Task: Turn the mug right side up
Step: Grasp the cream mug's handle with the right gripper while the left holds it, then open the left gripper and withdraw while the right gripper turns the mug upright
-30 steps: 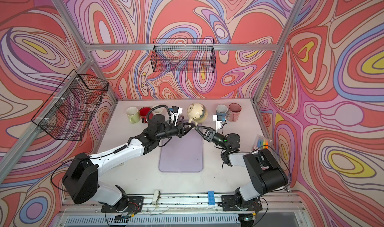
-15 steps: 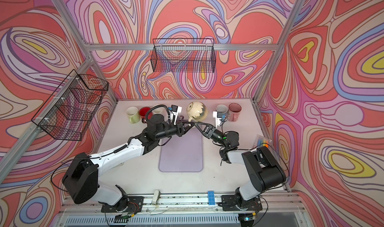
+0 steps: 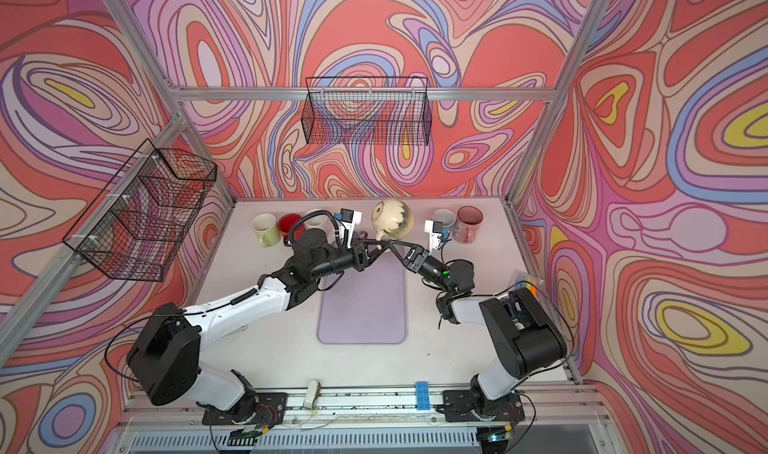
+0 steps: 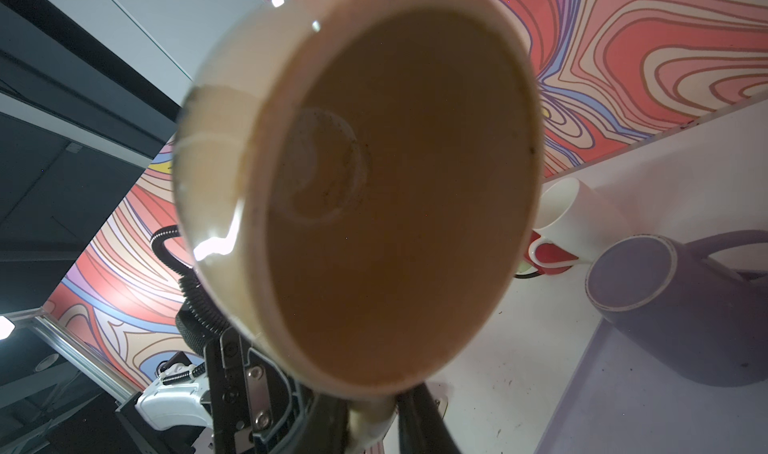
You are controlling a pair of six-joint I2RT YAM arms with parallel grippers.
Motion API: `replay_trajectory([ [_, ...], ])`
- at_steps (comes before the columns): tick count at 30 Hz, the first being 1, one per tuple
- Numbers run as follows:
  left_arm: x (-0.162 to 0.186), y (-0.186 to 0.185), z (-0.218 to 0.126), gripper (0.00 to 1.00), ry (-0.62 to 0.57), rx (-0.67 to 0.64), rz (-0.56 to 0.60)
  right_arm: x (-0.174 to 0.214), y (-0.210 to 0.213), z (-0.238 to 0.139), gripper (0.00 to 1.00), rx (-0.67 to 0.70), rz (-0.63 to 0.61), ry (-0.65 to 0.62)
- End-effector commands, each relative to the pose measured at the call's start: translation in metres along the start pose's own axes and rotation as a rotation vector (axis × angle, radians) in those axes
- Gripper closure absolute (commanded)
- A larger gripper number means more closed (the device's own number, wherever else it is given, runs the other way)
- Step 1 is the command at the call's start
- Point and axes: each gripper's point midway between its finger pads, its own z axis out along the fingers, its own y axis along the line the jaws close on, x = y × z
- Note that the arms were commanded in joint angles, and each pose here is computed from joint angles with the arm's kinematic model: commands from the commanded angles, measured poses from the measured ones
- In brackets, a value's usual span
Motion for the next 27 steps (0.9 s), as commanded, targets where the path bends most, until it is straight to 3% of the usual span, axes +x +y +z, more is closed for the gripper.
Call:
replay_trajectory([
  [1,-0.015,-0.033,0.0,1.0,-0.059,0.134,0.068,-0.008,0.007,0.01,0.85,-0.029,-0.015,-0.026],
  [9,0.001,-0.011,0.003,1.0,-0.03,0.069,0.071,-0.006,0.006,0.006,1.0,-0.018,-0.005,-0.035],
  [13,0.012,0.004,0.005,1.0,-0.007,0.029,0.062,-0.006,0.004,0.006,1.0,-0.009,-0.009,-0.033],
  [17,0.023,0.018,0.005,0.83,0.019,-0.019,0.066,-0.006,0.001,0.008,1.0,0.021,-0.023,-0.021],
  [22,0.034,0.034,0.005,0.69,0.044,-0.065,0.061,-0.006,-0.005,0.008,1.0,0.051,-0.024,-0.019],
  [24,0.04,0.042,0.005,0.56,0.06,-0.084,0.055,-0.006,-0.009,0.006,1.0,0.076,-0.028,-0.025],
  [27,0.046,0.05,0.005,0.46,0.071,-0.104,0.048,-0.007,-0.009,0.005,1.0,0.1,-0.042,-0.025],
])
